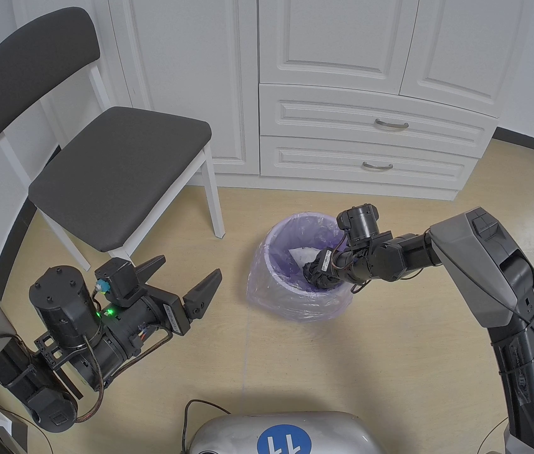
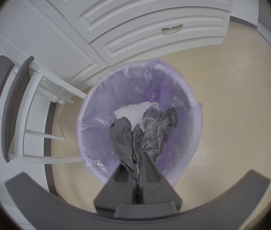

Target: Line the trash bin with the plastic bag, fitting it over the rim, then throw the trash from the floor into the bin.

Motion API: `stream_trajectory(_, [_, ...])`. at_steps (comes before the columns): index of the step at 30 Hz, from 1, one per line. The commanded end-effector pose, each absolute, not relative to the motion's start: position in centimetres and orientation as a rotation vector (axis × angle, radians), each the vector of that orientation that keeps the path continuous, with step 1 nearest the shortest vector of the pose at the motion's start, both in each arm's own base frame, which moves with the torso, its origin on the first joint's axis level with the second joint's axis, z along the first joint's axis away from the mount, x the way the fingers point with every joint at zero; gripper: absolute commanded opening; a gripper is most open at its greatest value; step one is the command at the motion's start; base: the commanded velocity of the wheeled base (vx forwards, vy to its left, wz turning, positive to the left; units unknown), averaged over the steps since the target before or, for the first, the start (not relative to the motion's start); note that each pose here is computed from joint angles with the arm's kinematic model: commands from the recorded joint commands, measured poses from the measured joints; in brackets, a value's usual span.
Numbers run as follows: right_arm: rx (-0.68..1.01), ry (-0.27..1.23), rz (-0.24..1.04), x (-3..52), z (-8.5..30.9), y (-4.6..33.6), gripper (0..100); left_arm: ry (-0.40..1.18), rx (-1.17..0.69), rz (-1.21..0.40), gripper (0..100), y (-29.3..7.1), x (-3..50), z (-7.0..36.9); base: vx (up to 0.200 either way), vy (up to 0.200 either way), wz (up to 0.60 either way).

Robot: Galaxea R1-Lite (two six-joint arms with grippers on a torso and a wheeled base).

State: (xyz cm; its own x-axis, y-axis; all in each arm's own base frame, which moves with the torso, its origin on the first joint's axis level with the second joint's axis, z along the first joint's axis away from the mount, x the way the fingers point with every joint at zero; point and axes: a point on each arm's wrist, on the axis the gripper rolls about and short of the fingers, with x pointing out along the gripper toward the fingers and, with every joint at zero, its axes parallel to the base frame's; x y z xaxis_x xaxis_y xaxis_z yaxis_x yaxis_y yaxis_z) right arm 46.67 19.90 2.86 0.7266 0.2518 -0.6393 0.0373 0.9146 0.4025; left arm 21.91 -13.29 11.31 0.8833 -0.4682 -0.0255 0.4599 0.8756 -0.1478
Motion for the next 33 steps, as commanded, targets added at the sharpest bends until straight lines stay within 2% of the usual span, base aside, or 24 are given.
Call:
stream_trajectory(1, [0.423,0.753,0.116,47.0,2.2,20.1,0,0.063,-0.139,-0.483,100,-13.3,21.9,11.3,0.000,0.000,0.00])
stream_trajectory(3, [0.437,0.745,0.115,47.2,2.5,20.2,0,0.063,-0.139,-0.483,100,-13.3,21.9,11.3,0.000,0.000,0.00])
stream_trajectory(4, [0.451,0.739,0.113,47.2,2.7,20.3,100,0.066,-0.138,-0.483,100,-13.3,22.0,11.2,0.000,0.000,0.00])
stream_trajectory(20, [0.506,0.693,0.114,47.4,4.3,20.4,100,0.066,-0.140,-0.480,100,-13.3,22.1,11.2,0.000,0.000,0.00])
stream_trajectory(26, [0.478,0.631,0.114,45.0,10.0,19.5,100,0.073,-0.136,-0.484,100,-13.4,22.0,11.0,0.000,0.000,0.00])
stream_trajectory(27, [0.478,0.631,0.114,45.0,10.0,19.5,100,0.073,-0.136,-0.484,100,-13.4,22.0,11.0,0.000,0.000,0.00])
stream_trajectory(28, [0.388,0.604,0.112,42.6,12.7,18.3,100,0.074,-0.137,-0.487,100,-13.5,22.0,11.0,0.000,0.000,0.00])
stream_trajectory(31, [0.245,0.550,0.092,37.2,16.4,15.5,100,0.054,-0.145,-0.472,100,-13.4,21.9,11.5,0.000,0.000,0.00])
stream_trajectory(33, [0.170,0.482,0.128,33.6,18.0,13.5,100,0.031,-0.154,-0.432,100,-13.0,21.7,12.0,0.000,0.000,0.00])
